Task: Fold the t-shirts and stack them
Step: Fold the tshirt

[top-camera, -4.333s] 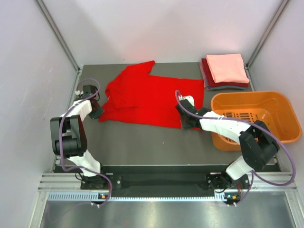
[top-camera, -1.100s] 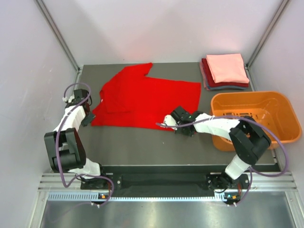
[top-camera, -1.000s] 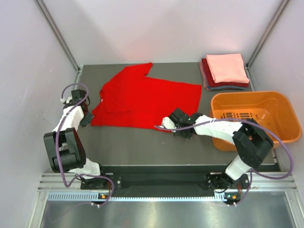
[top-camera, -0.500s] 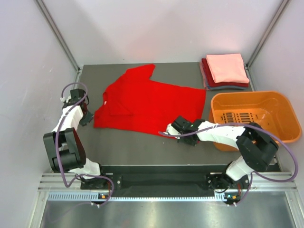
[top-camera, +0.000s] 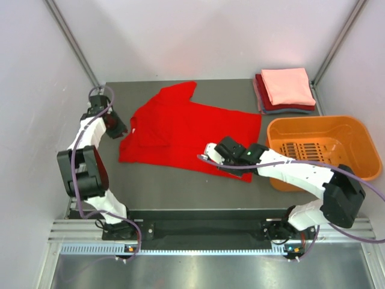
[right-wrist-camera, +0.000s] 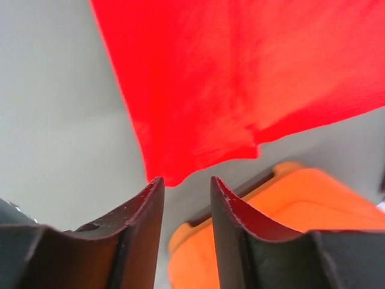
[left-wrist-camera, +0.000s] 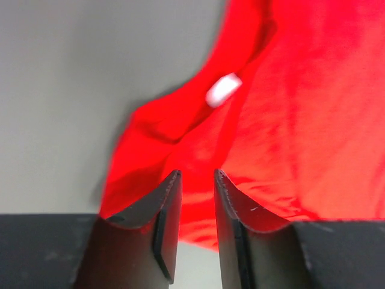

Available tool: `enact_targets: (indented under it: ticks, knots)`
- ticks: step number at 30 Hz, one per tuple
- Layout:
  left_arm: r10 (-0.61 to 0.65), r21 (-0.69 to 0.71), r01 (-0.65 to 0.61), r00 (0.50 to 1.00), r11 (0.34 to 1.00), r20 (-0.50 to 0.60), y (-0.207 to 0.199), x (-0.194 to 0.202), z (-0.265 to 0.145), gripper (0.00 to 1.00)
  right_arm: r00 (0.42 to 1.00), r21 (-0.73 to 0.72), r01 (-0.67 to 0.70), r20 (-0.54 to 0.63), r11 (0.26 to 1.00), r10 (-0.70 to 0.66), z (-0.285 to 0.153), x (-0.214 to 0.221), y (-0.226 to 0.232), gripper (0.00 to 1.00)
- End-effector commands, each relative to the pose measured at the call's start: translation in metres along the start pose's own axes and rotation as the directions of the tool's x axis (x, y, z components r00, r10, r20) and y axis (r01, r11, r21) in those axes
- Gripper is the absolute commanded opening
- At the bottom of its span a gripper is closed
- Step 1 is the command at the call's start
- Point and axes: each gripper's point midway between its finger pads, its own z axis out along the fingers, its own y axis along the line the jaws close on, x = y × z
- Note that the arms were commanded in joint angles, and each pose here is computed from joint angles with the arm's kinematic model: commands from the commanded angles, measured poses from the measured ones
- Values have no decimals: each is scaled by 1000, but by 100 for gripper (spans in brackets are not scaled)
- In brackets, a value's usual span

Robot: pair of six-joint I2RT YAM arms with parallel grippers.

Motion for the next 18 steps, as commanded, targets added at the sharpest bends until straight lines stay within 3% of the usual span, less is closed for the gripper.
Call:
enact_targets:
  ticks: [1,8,12,18]
  knots:
    - [108,152,-111,994,982,26,-49,-21,10,34,998,46,-24,63,999,21,-25,-20,-17,39]
    - [198,146,-198,980,969,18,-87,-30,45,37,996,88,-29,91,996,21,-28,-28,-28,38]
    - [190,25,-191,981,981,34,-76,-39,68,38,982,118,-107,169,987,86,-34,-46,-40,37]
    - [187,25,-188,982,982,29,-80,-40,91,40,971,138,-153,205,979,123,-30,-58,-46,36]
